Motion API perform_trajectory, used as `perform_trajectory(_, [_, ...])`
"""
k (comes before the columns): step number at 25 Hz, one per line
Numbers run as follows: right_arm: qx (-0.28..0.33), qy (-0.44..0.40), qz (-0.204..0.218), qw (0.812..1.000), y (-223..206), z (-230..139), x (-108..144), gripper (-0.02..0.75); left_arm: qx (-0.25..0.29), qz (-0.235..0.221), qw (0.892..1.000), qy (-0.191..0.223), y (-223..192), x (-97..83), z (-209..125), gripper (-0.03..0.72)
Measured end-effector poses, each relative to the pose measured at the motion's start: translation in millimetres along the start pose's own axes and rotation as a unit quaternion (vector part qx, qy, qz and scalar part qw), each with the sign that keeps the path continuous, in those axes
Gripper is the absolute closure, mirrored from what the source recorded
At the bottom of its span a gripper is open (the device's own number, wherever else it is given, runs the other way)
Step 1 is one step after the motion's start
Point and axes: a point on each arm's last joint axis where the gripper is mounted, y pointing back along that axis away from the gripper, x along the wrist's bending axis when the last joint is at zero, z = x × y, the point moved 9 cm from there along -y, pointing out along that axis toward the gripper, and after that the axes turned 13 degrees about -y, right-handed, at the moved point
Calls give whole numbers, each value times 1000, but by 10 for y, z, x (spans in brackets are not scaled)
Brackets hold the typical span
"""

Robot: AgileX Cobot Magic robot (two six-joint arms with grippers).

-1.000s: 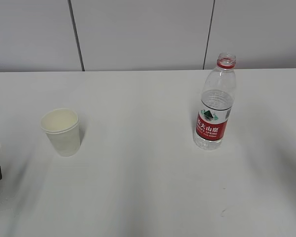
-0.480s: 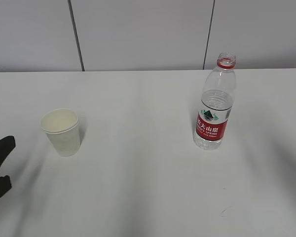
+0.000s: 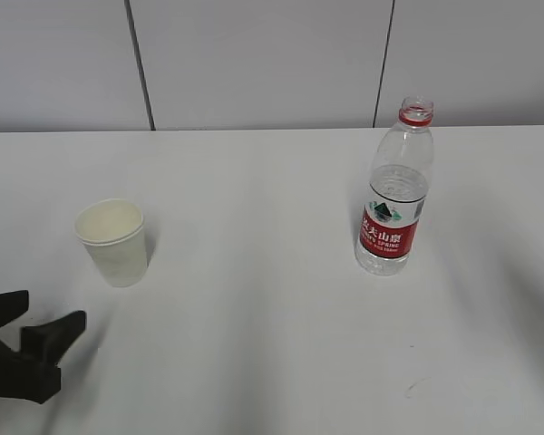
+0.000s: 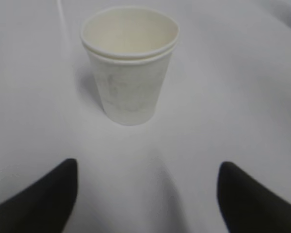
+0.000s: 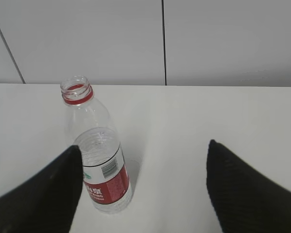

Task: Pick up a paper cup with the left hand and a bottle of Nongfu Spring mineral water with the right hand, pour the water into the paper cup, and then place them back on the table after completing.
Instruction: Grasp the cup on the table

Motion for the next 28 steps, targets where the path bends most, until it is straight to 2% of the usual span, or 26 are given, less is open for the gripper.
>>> perform_trajectory(1, [-1,0,0,1000,0,4,1,150,5,-4,1000,0,-40,-8,-26,130])
perform_trajectory(3, [-4,0,1,1000,0,16,5,150,15,-9,1000,1,-121,-13,-73,50])
perform_trajectory(5, [-4,0,1,1000,0,16,5,150,16,-10,1000,1,-198,0,-79,29])
perform_trajectory(28, [-24,0,8,1000,2,86,29,150,-29,11,1000,-3,-1278,300,82,51])
